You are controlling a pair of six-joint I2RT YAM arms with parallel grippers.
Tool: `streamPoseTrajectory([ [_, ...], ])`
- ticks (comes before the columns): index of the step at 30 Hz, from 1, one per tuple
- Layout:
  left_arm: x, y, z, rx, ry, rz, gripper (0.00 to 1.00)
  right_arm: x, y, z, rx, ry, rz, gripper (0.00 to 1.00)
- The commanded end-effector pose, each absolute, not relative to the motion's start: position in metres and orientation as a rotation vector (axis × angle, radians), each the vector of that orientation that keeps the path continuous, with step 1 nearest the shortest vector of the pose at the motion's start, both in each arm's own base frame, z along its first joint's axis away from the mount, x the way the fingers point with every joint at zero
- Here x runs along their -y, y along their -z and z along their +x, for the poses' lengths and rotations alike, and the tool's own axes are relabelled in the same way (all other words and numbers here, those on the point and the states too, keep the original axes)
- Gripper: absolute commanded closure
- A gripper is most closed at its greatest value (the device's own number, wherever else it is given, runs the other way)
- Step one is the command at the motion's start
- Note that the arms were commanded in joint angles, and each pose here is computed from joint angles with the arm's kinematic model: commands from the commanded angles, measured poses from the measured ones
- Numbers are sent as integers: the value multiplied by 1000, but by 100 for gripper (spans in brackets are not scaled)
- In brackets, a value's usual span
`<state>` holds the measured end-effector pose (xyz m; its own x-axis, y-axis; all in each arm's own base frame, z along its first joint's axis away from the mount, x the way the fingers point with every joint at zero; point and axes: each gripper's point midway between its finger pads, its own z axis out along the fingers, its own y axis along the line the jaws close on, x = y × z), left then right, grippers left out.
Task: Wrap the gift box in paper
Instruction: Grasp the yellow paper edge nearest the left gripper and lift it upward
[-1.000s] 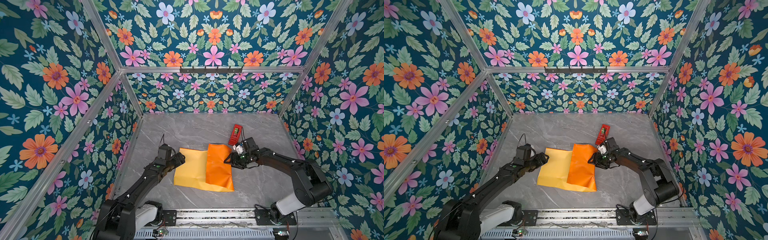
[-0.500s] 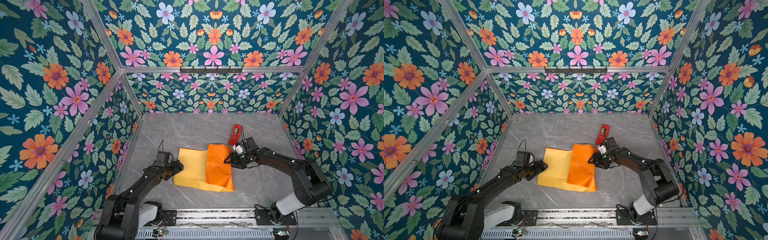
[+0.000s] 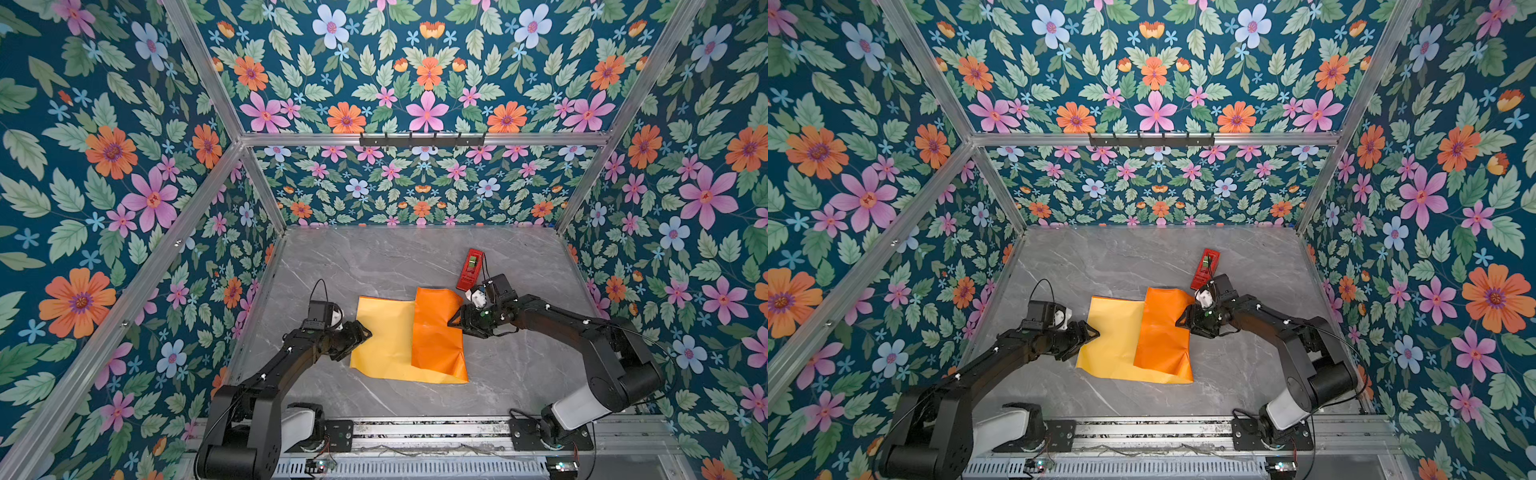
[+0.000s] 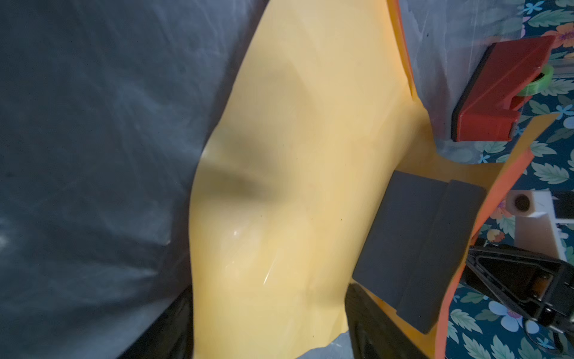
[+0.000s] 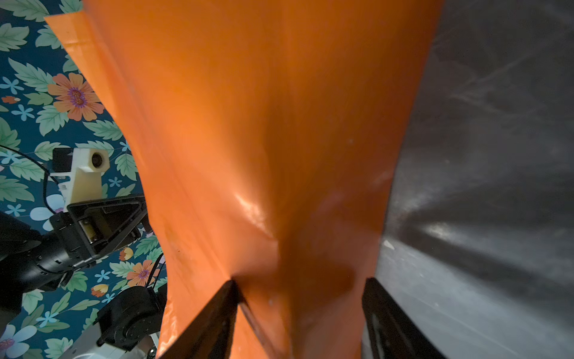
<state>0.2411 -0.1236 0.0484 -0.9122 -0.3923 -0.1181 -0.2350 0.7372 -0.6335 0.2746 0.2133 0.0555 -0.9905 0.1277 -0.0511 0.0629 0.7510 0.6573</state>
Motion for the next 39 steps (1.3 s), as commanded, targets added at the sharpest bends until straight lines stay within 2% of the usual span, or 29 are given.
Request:
streamPoseTrajectory([
  [1, 128, -56, 253, -2653, 960, -418, 25, -181, -23, 254, -3006, -770, 251, 36],
  [8, 118, -47, 269, -2680, 884, -400, 28, -181, -25, 255, -3002, -771, 256, 36],
  [12, 119, -46, 279, -2655, 951, -444, 30, -182, -24, 256, -3004, -772, 253, 36],
  [17, 126, -49, 293, -2616, 1022, -449, 38, -182, -23, 256, -3005, -774, 253, 36],
  [24, 132, -52, 301, -2618, 1061, -413, 53, -180, -25, 257, -3009, -751, 246, 30],
  [39, 138, -59, 306, -2617, 1108, -384, 63, -175, -24, 257, -3037, -684, 197, 22],
])
